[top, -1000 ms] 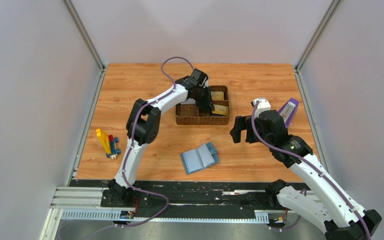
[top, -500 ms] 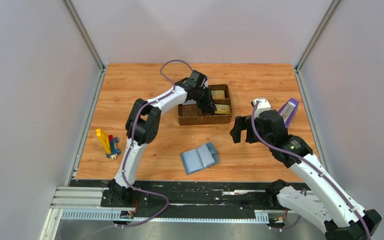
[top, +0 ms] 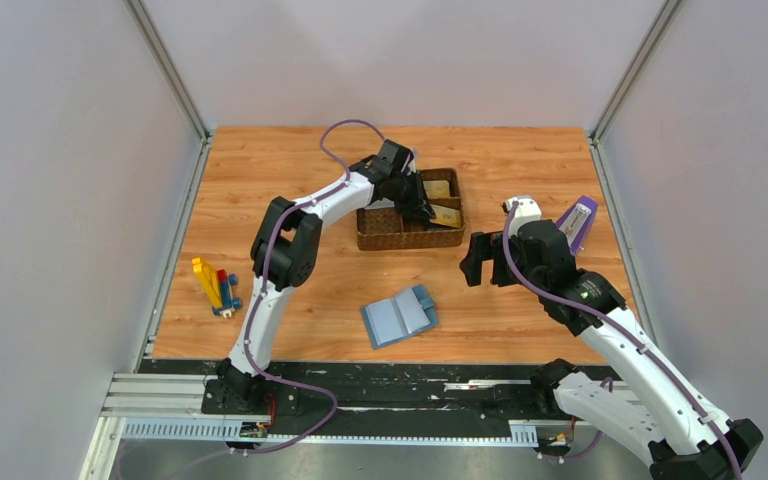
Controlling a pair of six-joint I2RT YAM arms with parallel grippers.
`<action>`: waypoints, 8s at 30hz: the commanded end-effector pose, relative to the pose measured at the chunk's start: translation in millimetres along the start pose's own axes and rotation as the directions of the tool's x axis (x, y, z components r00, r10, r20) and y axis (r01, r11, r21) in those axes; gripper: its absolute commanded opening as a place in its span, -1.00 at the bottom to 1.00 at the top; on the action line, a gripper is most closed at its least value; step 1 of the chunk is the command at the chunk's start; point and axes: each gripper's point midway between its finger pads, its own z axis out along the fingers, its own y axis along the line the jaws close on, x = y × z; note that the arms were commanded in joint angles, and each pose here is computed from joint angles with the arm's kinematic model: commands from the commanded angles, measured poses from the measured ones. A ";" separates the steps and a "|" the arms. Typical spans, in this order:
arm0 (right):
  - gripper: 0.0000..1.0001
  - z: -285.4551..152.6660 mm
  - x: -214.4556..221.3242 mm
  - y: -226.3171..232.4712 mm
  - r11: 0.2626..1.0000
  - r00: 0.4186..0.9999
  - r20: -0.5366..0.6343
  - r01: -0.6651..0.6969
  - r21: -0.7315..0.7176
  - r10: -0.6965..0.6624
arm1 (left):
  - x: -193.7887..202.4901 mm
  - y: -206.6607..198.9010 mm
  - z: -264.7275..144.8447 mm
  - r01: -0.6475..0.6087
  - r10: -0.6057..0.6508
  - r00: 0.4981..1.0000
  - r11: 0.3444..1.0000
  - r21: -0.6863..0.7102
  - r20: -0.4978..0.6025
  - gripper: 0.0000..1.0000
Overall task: Take the credit cards out of the card holder
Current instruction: Pick up the credit card from the storage box, then place the credit card in the storage box, then remove the credit card from the card holder.
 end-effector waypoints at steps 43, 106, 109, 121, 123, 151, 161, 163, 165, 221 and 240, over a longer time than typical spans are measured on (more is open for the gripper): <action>1.00 3.4 -17.7 15.3 0.998 0.999 0.039 0.011 -0.064 -0.009 | -39.0 -81.3 -75.4 -0.047 0.020 0.991 0.978 0.204 0.134 -1.00; 1.00 8.6 -35.5 10.4 0.999 0.998 0.054 0.040 -0.011 -0.039 | -89.7 -27.2 -36.5 0.006 -0.045 0.980 0.981 0.196 0.193 -1.00; 1.00 8.5 -35.3 10.1 0.999 0.998 0.054 0.038 -0.010 -0.038 | -88.3 -24.1 -34.1 0.002 -0.038 0.980 0.983 0.181 0.195 -0.99; 1.00 4.9 -35.8 10.1 1.000 0.998 0.062 0.029 -0.011 -0.029 | -91.7 -15.8 -17.7 0.004 -0.035 0.980 0.988 0.155 0.198 -0.80; 1.00 5.2 -35.8 10.1 1.000 0.998 0.061 0.028 -0.010 -0.028 | -92.9 -13.5 -15.5 0.001 -0.031 0.979 0.989 0.148 0.202 -0.69; 0.61 31.1 -24.6 47.3 0.984 0.989 -0.113 -0.111 -0.138 0.095 | -56.1 -40.1 -97.7 -0.055 0.040 0.986 0.995 0.086 0.161 -0.08; -0.09 50.5 -3.9 87.1 0.929 0.939 -0.283 -0.271 -0.253 0.197 | 8.1 -16.0 -166.4 -0.058 0.063 0.991 0.997 -0.044 0.118 -0.11; -0.15 56.8 -5.2 98.3 0.911 0.930 -0.288 -0.307 -0.276 0.227 | 21.6 -9.5 -177.0 -0.048 0.055 0.993 0.997 -0.064 0.109 -0.11; -0.15 64.3 -4.7 111.8 0.902 0.934 -0.277 -0.309 -0.303 0.227 | 34.1 -1.6 -182.8 -0.047 0.055 0.993 0.996 -0.076 0.103 -0.11; -0.51 118.5 150.1 141.9 0.981 0.928 -0.321 -0.175 0.078 0.191 | 180.9 106.9 -188.3 0.078 -0.078 0.996 0.997 -0.006 -0.030 -0.14; -0.70 89.4 113.2 151.5 0.823 0.850 -0.268 -0.515 -0.238 0.454 | 199.4 51.7 -131.7 0.042 -0.017 0.986 0.987 0.153 -0.165 -0.70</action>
